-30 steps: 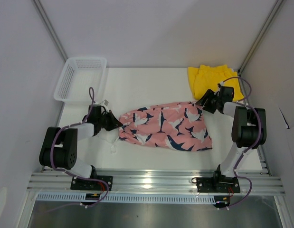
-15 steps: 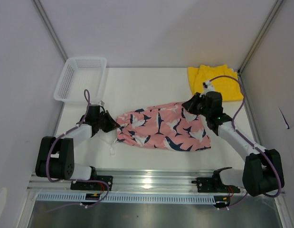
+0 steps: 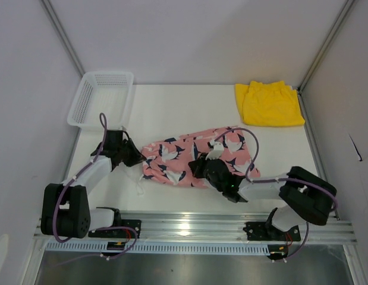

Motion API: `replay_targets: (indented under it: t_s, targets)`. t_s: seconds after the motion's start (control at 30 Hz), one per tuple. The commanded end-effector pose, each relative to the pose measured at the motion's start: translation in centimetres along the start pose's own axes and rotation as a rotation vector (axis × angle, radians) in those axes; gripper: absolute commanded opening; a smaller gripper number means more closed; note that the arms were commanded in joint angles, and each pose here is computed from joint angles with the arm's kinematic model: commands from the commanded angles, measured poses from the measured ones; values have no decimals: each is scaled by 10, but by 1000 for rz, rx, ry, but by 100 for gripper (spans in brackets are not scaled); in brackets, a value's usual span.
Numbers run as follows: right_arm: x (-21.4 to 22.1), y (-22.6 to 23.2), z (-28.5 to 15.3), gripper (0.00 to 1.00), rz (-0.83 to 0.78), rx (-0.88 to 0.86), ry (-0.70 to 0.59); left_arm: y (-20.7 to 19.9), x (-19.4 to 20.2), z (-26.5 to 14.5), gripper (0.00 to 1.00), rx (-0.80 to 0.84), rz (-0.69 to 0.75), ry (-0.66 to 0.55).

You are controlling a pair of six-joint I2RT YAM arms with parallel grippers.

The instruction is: Fold and stack the shorts

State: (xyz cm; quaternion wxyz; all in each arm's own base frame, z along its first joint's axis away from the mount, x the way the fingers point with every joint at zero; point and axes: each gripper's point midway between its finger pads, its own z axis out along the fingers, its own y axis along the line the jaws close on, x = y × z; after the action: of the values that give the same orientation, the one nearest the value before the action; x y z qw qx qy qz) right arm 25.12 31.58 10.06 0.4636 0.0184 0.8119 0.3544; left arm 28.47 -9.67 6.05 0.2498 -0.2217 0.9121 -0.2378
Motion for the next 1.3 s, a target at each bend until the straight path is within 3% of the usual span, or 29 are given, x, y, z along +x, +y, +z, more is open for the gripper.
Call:
replay_targets:
  t_s: [0.0, 0.2, 0.6, 0.77, 0.87, 1.13, 1.27]
  targets:
    - [-39, 44, 17, 0, 9, 16, -294, -11, -10, -15, 0, 4, -16, -29]
    - [3, 40, 52, 0, -72, 79, -263, -16, -13, -28, 0, -11, -3, -19]
    - [75, -15, 68, 0, -238, 328, -200, -41, -32, -55, 0, 5, 43, -32]
    - [95, 4, 84, 0, -368, 363, -201, -50, -35, -66, 0, 15, 67, -20]
    - [108, 26, 96, 0, -418, 263, -147, -56, -41, -74, 0, 24, 81, -29]
    - [83, 63, 90, 2, -478, 160, -100, -70, -59, -85, 0, 16, 133, -24]
    - [64, 60, 88, 0, -440, 240, -40, -70, -65, -87, 0, -4, 149, -38]
